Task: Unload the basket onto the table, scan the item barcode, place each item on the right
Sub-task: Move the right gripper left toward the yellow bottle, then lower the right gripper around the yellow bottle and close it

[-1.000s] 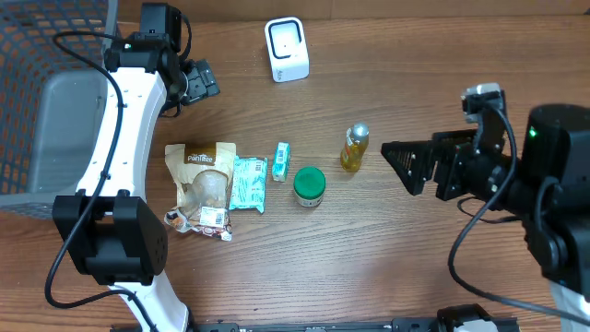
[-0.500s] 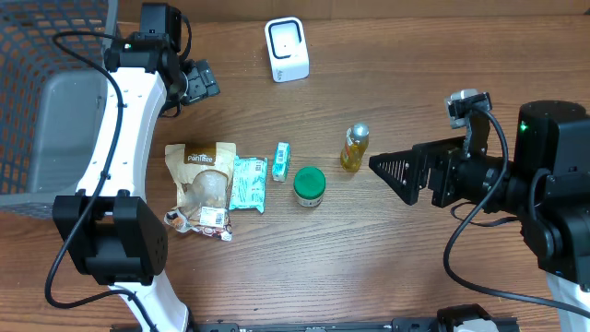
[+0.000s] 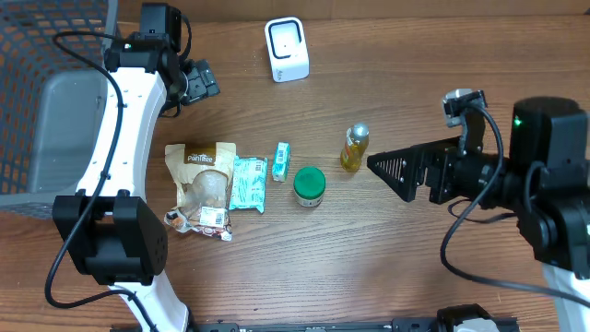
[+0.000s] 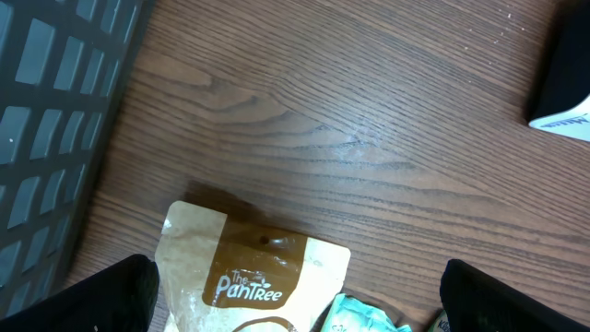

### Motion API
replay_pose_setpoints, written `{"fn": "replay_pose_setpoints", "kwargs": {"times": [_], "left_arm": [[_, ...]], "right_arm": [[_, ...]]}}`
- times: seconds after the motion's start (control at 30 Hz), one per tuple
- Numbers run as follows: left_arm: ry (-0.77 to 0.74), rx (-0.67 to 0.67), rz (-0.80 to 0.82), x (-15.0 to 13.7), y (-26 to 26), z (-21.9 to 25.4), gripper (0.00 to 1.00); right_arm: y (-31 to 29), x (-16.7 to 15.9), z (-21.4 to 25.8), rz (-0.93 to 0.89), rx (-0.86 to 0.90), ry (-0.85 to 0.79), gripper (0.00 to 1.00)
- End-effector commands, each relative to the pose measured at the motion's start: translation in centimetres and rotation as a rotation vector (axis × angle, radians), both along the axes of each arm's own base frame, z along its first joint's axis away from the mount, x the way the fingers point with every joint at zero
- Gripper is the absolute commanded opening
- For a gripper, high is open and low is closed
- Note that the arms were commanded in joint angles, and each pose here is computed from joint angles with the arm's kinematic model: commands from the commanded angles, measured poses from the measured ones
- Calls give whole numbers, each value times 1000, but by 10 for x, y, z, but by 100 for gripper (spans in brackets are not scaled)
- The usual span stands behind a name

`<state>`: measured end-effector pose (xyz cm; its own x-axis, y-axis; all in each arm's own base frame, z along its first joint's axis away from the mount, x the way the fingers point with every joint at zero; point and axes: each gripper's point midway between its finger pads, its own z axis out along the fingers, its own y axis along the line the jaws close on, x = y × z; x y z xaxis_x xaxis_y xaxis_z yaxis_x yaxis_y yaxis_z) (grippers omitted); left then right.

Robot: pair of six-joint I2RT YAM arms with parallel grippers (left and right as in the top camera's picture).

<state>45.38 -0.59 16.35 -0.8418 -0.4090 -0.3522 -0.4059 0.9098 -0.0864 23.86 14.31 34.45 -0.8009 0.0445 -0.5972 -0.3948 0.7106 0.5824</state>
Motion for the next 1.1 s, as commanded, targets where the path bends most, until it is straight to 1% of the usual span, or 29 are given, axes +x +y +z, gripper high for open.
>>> {"fn": "replay_pose_setpoints", "kwargs": {"times": [0.0,0.3,0.53,0.9,1.07], "left_arm": [[-33,-10,7,3,-1,12,100],[-33,-10,7,3,-1,12,100],[-33,-10,7,3,-1,12,100],[-33,-10,7,3,-1,12,100],[-33,-10,7,3,-1,12,100]], "right_arm": [[1,7,1,8,1,9,99],[3,19,-23,9,-14,114,100],[4,21,-25,10,-15,123,100],[8,14,-28,45,-32,129,100],[5,11,-36,31,-80,151,100]]}}
